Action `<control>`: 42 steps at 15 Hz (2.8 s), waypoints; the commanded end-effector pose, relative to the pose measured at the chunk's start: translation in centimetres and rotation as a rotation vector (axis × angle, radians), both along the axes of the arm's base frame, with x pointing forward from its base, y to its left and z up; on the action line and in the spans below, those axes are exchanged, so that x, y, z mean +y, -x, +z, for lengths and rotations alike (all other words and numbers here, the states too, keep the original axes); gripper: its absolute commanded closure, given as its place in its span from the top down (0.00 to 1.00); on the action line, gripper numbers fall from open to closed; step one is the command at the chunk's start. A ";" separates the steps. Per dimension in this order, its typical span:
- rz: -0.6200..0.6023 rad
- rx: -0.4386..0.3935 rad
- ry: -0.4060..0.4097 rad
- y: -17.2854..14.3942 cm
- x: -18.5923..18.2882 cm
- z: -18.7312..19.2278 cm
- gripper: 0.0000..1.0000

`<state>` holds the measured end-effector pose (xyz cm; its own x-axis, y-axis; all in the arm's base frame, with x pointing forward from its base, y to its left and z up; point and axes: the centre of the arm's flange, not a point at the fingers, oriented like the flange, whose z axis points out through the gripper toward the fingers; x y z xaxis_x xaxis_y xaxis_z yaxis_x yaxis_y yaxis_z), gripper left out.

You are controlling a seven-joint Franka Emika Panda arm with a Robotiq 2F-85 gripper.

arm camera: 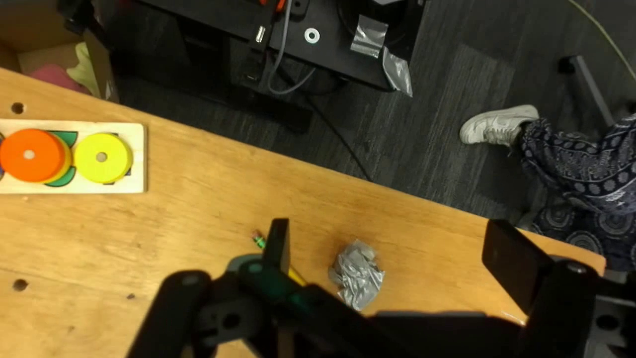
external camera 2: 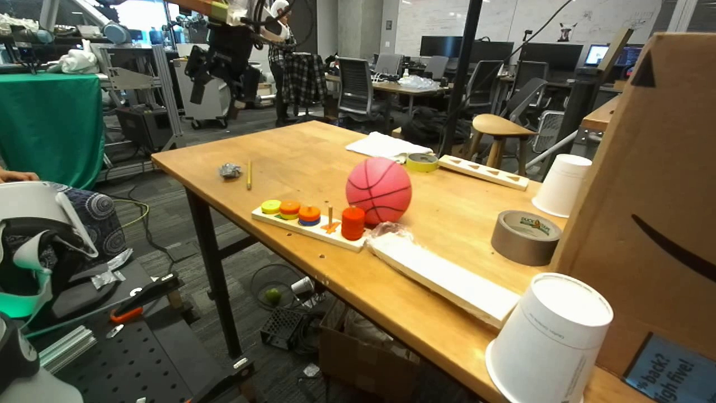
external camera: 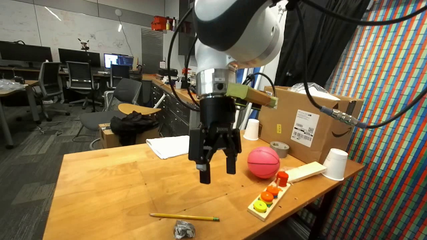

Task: Move the gray tape and the basketball to the right, respectively

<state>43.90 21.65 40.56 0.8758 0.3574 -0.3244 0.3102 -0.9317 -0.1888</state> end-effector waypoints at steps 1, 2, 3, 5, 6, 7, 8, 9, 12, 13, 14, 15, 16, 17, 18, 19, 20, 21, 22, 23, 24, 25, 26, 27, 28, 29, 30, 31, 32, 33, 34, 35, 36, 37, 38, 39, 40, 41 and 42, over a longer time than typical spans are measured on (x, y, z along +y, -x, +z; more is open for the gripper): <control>-0.016 0.076 -0.044 -2.1 -2.4 -2.5 1.00; -0.023 0.094 -0.050 -2.6 -3.3 -3.3 1.00; -0.029 0.107 -0.061 -3.2 -4.0 -4.1 1.00; -0.043 0.133 -0.080 -4.0 -5.4 -5.6 1.00; -0.048 0.142 -0.081 -4.5 -6.1 -6.4 1.00; -0.050 0.147 -0.074 -4.8 -6.9 -7.2 1.00; -0.049 0.153 -0.059 -5.1 -7.8 -7.8 1.00; -0.050 0.155 -0.047 -5.5 -8.8 -8.4 1.00; -0.045 0.132 0.004 -6.7 -11.7 -9.6 1.00; -0.045 0.121 0.025 -7.2 -12.8 -9.8 1.00; -0.047 0.111 0.045 -7.6 -13.7 -9.7 1.00; -0.049 0.099 0.060 -8.0 -14.4 -9.7 1.00; -0.052 0.087 0.072 -8.2 -14.9 -9.8 1.00; -0.052 0.079 0.082 -8.4 -15.4 -9.7 1.00; -0.053 0.073 0.094 -8.6 -15.7 -9.7 1.00; -0.053 0.064 0.104 -8.8 -16.0 -9.7 1.00; -0.054 0.057 0.112 -9.0 -16.3 -9.6 1.00; -0.052 0.049 0.121 -9.1 -16.5 -9.6 1.00; -0.050 0.042 0.134 -9.3 -16.8 -9.6 1.00; -0.051 0.034 0.149 -9.4 -17.2 -9.5 1.00; -0.059 0.026 0.167 -9.7 -17.8 -9.5 1.00; -0.067 0.021 0.178 -10.0 -18.5 -9.4 1.00; -0.079 0.016 0.189 -10.2 -19.1 -9.3 1.00; -0.100 0.008 0.199 -10.6 -19.9 -9.2 1.00; -0.122 0.000 0.210 -11.0 -20.7 -9.1 1.00; -0.145 -0.005 0.212 -11.3 -21.5 -9.0 1.00; -0.174 -0.006 0.206 -11.6 -22.2 -9.1 1.00; -0.208 -0.002 0.194 -11.9 -23.0 -9.2 1.00; -0.231 0.004 0.181 -12.1 -23.7 -9.3 1.00; -0.255 0.011 0.160 -12.2 -24.3 -9.6 1.00; -0.285 0.014 0.139 -12.4 -24.8 -10.0 1.00; -0.311 0.018 0.124 -12.5 -25.3 -10.3 1.00; -0.330 0.020 0.113 -12.6 -25.6 -10.8 1.00; -0.344 0.019 0.109 -12.7 -25.9 -11.2 1.00; -0.350 0.017 0.121 -12.7 -26.1 -11.5 1.00; -0.347 0.014 0.140 -12.7 -26.4 -11.8 1.00; -0.343 0.008 0.169 -12.7 -26.8 -11.8 1.00; -0.336 -0.010 0.224 -12.5 -27.4 -11.5 1.00; -0.333 -0.039 0.282 -12.3 -28.0 -11.0 1.00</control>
